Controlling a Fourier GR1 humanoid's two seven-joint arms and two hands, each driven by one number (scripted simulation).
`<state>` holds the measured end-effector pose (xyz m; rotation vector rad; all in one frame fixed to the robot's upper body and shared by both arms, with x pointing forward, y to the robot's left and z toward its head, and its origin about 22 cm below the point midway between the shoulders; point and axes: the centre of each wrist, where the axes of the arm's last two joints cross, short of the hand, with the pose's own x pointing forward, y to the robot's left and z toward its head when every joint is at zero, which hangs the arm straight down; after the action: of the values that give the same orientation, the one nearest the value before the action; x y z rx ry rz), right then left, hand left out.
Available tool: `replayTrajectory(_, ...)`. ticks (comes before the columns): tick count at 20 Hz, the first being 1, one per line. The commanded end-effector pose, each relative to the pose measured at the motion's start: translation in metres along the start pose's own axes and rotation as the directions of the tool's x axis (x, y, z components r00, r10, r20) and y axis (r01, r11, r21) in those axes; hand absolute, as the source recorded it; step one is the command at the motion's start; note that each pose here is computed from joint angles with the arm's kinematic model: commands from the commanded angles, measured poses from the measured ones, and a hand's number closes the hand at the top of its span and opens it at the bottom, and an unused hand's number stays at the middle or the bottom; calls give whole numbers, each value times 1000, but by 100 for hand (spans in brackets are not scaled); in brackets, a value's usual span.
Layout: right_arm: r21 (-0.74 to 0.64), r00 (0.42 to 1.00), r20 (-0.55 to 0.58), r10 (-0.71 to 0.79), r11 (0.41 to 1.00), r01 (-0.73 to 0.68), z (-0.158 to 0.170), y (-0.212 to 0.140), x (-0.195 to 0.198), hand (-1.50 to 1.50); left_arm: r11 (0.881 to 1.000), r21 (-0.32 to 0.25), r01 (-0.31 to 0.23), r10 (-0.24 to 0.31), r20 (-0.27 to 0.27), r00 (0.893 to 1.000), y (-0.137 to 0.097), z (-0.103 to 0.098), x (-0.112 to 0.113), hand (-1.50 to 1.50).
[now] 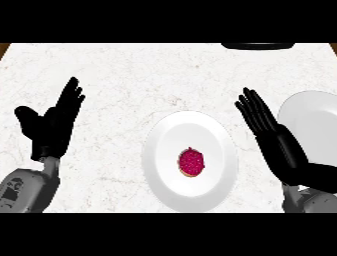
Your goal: Pick the cupcake from the plate and place it in the plate
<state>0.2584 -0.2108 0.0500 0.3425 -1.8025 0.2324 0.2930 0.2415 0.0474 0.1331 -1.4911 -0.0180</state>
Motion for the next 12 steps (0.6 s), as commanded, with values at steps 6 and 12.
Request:
replayTrajectory(6, 337, 973, 224, 63, 931, -138, -103, -16, 92, 150, 997, -77, 5, -27, -287, 957, -4, 28, -70, 0)
replayTrajectory(12, 13, 935, 181, 306, 950, -313, -107, -52, 1, -150, 987, -129, -97, 58, -280, 958, -18, 38, -66, 0)
